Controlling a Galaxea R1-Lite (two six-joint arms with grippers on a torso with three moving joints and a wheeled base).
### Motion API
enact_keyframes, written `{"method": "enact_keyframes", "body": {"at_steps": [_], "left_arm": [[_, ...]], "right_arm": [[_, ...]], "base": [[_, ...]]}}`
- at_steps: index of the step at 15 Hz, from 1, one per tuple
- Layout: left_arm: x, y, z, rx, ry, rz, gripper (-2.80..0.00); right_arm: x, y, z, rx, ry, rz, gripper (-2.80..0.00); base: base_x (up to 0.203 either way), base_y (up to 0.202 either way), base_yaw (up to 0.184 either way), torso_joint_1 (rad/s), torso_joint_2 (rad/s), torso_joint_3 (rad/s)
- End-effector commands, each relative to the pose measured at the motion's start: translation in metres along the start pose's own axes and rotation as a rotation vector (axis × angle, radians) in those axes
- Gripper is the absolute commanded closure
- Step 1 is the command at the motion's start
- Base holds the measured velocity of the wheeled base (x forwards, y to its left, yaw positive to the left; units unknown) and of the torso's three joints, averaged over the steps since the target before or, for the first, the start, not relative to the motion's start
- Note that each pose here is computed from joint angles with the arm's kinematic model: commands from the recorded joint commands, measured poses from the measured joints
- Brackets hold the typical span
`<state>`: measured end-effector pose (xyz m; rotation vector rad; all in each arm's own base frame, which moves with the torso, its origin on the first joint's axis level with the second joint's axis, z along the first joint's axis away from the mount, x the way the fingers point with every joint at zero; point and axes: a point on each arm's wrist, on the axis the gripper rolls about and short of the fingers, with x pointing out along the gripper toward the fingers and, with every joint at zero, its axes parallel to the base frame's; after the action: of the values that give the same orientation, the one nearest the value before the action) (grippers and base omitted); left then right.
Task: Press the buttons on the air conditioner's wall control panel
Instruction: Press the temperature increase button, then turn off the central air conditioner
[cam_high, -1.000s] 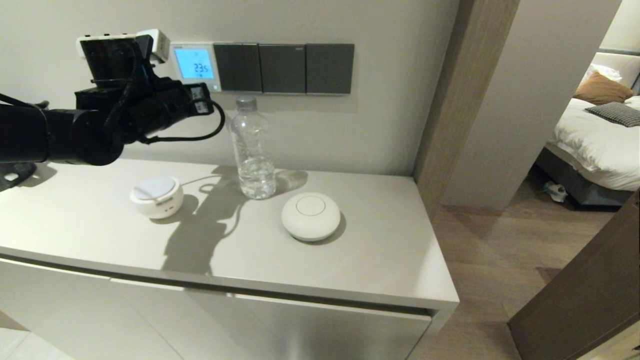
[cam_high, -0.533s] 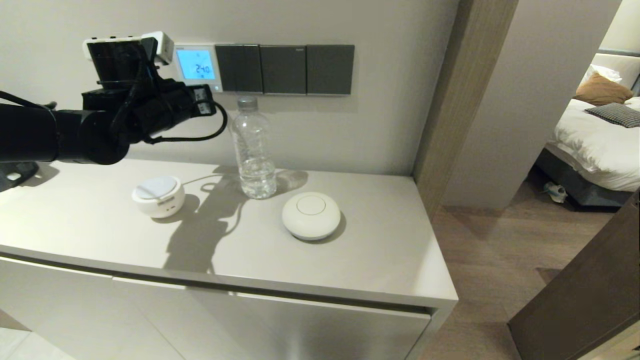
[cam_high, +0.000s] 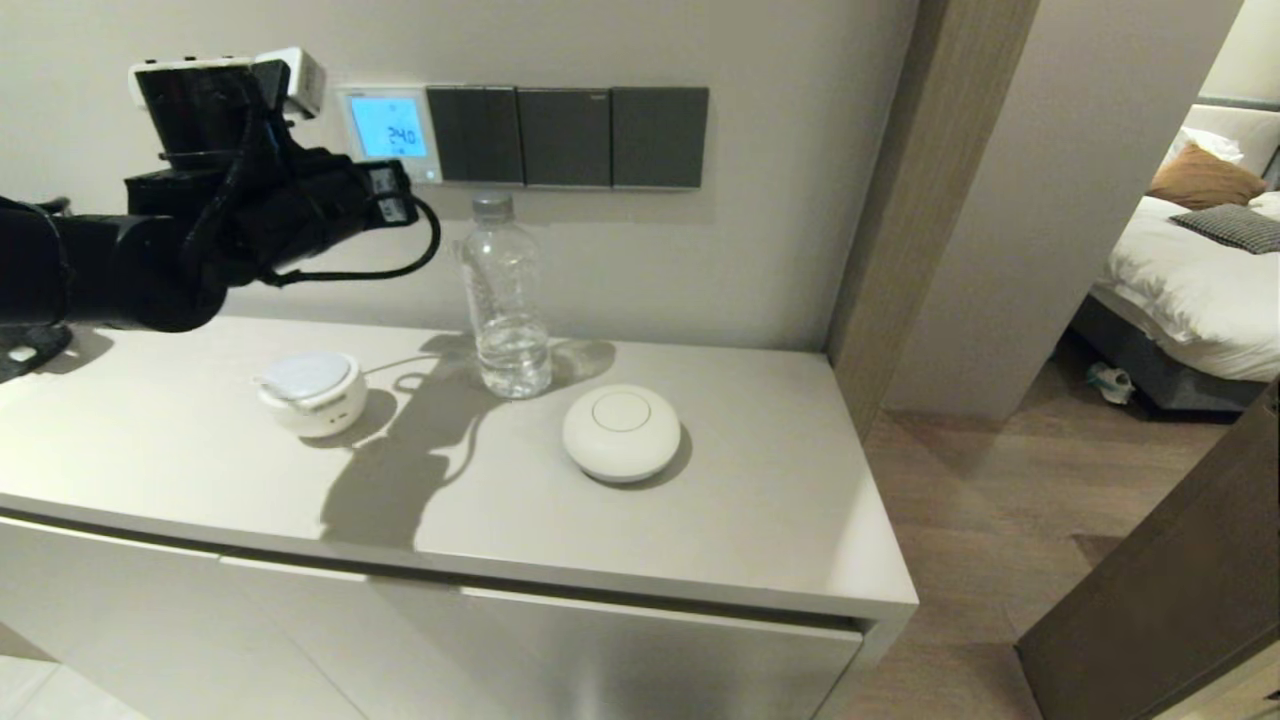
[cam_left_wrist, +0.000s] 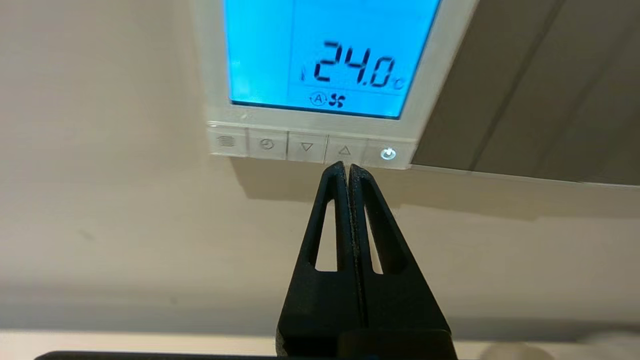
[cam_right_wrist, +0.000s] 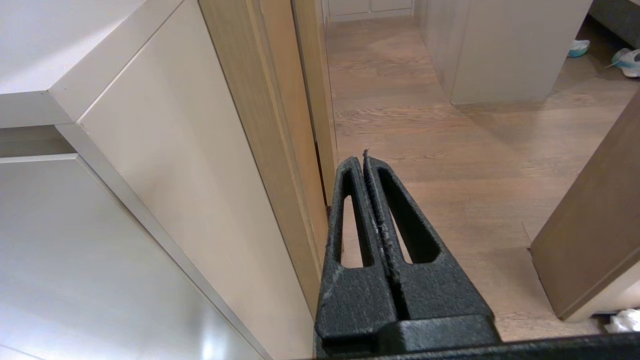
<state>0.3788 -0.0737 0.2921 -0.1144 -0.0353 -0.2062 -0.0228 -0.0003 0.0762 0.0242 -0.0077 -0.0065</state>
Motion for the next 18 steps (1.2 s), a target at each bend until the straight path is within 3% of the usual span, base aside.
{"method": "enact_keyframes", "body": {"at_steps": [1,6,11,13,15,18], "left_arm": [[-0.035,-0.003,0.023,0.001,-0.043,-0.006,0.0],[-0.13,-0.008,0.054,0.023,-0.122,-0.015,0.0],[-0.251,-0.005,0.049,0.111,-0.208,0.017,0.0],[-0.304,-0.005,0.04,0.142,-0.25,0.031,0.0],[-0.352,-0.005,0.02,0.155,-0.242,0.052,0.0],[-0.4,0.0,-0.04,0.159,-0.15,0.094,0.0]], "right_arm": [[0.0,0.0,-0.001,0.0,0.003,0.0,0.0],[0.0,0.0,-0.001,-0.001,0.003,0.0,0.0],[0.0,0.0,-0.001,0.0,0.003,0.0,0.0],[0.0,0.0,-0.001,0.0,0.003,0.0,0.0],[0.0,0.0,-0.001,0.0,0.003,0.0,0.0],[0.0,0.0,-0.001,0.0,0.003,0.0,0.0]], "base": [[0.0,0.0,0.0,0.038,0.01,-0.001],[0.0,0.0,0.0,0.0,0.0,0.0],[0.0,0.0,0.0,0.0,0.0,0.0],[0.0,0.0,0.0,0.0,0.0,0.0],[0.0,0.0,0.0,0.0,0.0,0.0],[0.0,0.0,0.0,0.0,0.0,0.0]]}}
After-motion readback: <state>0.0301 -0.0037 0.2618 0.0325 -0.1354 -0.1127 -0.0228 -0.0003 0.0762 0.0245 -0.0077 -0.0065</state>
